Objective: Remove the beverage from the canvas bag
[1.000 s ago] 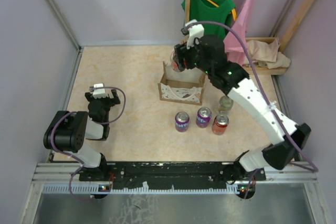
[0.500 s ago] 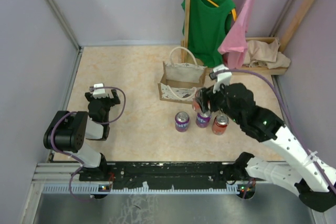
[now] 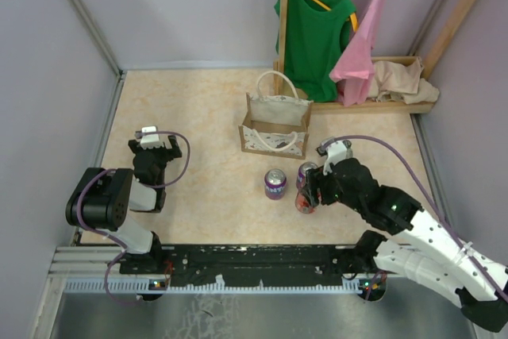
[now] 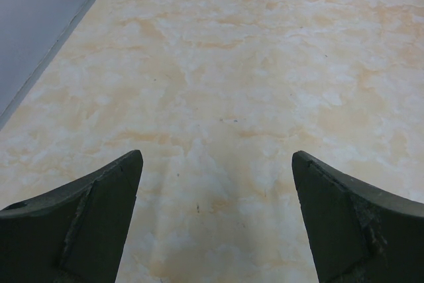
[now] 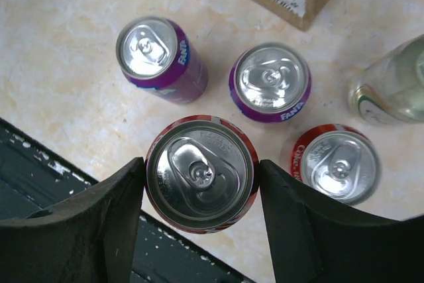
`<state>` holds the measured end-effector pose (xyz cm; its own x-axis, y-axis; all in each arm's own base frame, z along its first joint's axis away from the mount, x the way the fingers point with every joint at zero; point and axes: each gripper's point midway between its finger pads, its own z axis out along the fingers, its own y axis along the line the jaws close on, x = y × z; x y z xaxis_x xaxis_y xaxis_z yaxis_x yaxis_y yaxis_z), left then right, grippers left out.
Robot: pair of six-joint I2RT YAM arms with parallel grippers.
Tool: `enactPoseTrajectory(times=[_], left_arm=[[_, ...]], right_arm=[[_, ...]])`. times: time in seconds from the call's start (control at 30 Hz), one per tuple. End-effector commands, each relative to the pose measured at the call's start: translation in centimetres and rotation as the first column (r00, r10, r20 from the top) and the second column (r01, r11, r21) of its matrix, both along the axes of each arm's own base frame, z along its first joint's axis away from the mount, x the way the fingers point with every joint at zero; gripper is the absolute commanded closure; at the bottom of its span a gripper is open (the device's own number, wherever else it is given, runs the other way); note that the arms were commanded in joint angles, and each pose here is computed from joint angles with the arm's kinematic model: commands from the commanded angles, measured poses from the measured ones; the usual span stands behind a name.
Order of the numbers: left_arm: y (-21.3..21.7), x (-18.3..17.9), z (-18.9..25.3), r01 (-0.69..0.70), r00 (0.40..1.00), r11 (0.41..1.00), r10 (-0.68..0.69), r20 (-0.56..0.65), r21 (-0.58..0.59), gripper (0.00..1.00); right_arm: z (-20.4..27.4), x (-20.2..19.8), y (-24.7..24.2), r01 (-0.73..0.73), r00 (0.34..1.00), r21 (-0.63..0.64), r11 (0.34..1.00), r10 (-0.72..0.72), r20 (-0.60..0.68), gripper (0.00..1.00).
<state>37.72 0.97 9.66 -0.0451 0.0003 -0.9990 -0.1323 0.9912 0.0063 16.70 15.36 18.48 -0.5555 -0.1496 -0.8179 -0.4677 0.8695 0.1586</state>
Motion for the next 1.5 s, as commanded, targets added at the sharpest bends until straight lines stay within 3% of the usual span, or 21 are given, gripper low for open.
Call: enactPoseTrajectory(times=[0.0, 0.17, 0.83, 1.17, 1.33, 1.47], left_arm=[[0.0, -0.1, 0.0, -0.002, 1.000, 1.000, 0.002, 0.005, 0.005, 0.00], [0.0, -0.1, 0.0, -0.002, 1.000, 1.000, 0.002, 0.005, 0.005, 0.00], [0.1, -0.1, 0.0, -0.003, 1.000, 1.000, 0.003, 0.005, 0.005, 0.00], [0.1, -0.1, 0.0, -0.003, 1.000, 1.000, 0.003, 0.004, 0.004, 0.00], [0.1, -0.1, 0.0, -0.003, 1.000, 1.000, 0.003, 0.006, 0.005, 0.00], [0.1, -0.1, -0.1, -0.003, 1.000, 1.000, 0.003, 0.002, 0.005, 0.00]], right_arm=[[1.9, -0.2, 3.6, -0.074, 0.996, 0.127, 0.989, 0.067, 0.057, 1.00], [0.1, -0.4, 4.9, -0.081, 0.995, 0.039, 0.996, 0.078, 0.067, 1.00], [-4.5, 0.1, 6.8, -0.094, 0.994, 0.016, 0.995, 0.093, 0.059, 1.00], [-5.0, -1.1, 6.5, -0.112, 0.994, -0.020, 0.993, 0.113, 0.009, 0.29], [-3.8, -1.0, 6.6, -0.106, 0.994, -0.015, 0.994, 0.107, 0.023, 0.09], [-2.3, -0.2, 6.4, -0.069, 0.996, -0.010, 0.998, 0.069, 0.056, 0.01]])
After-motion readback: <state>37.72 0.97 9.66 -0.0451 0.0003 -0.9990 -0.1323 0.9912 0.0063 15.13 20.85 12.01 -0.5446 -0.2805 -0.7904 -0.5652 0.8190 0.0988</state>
